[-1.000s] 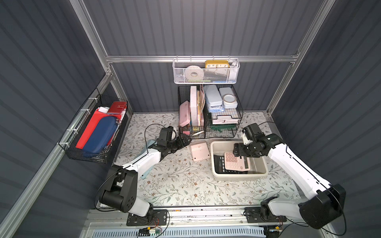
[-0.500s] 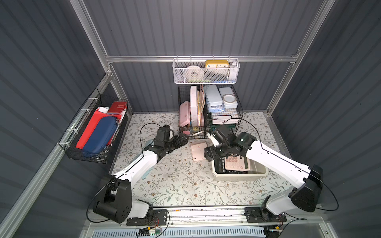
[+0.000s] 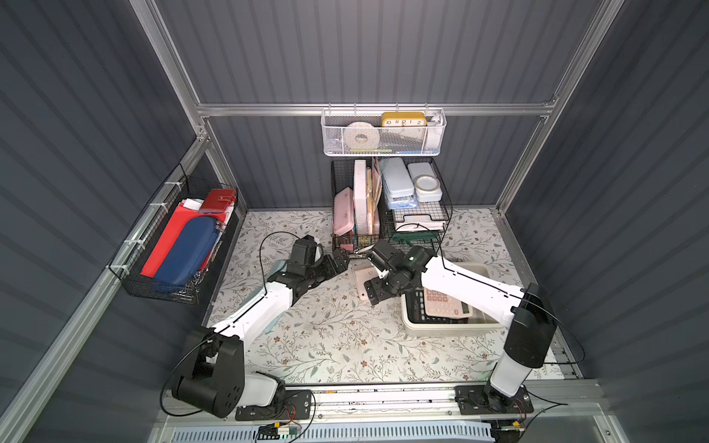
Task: Put the calculator in the storage box
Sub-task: Adjust the storage box at the center of the board, then pick up the calculator at the center of the board.
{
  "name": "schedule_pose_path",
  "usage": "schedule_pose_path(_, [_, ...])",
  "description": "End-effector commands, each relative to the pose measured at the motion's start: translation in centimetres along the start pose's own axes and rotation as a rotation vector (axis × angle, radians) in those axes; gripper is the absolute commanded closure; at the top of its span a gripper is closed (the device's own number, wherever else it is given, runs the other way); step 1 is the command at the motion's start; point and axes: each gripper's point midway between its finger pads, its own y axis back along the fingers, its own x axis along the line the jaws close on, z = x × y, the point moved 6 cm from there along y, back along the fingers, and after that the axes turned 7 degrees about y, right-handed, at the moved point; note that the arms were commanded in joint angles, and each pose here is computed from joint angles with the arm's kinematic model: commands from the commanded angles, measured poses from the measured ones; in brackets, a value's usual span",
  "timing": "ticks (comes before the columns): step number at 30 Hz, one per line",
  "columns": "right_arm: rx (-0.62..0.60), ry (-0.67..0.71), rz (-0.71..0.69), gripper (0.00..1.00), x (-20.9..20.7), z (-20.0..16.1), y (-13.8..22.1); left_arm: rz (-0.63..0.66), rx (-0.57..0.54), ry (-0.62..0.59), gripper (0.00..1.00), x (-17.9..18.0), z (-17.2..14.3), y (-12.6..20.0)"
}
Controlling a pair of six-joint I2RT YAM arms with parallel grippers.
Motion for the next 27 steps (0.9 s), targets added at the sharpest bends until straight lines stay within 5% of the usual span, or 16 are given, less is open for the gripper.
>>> schedule_pose_path(1, [0.059,-0.059,-0.159,0.10,-4.5,-1.8,0.3,0.011,-0.001,0.013,0.01,0.6,-0.1,0.1])
schedule_pose_path(8, [-0.100,-0.076,0.105,0.10,-2.3,0.9,1.6,-0.016,0.027,0.025,0.01,0.9,-0.5,-1.1])
schedule_pose_path(18, [-0.122,-0.174,0.086,0.13,-3.4,7.2,-3.2,-0.095,0.111,0.073,0.01,2.4,-1.9,-4.2])
schedule_pose_path(27, [-0.063,-0.226,0.074,0.14,-4.1,8.7,-8.7,-0.166,0.133,0.138,0.01,4.9,-2.4,-5.1])
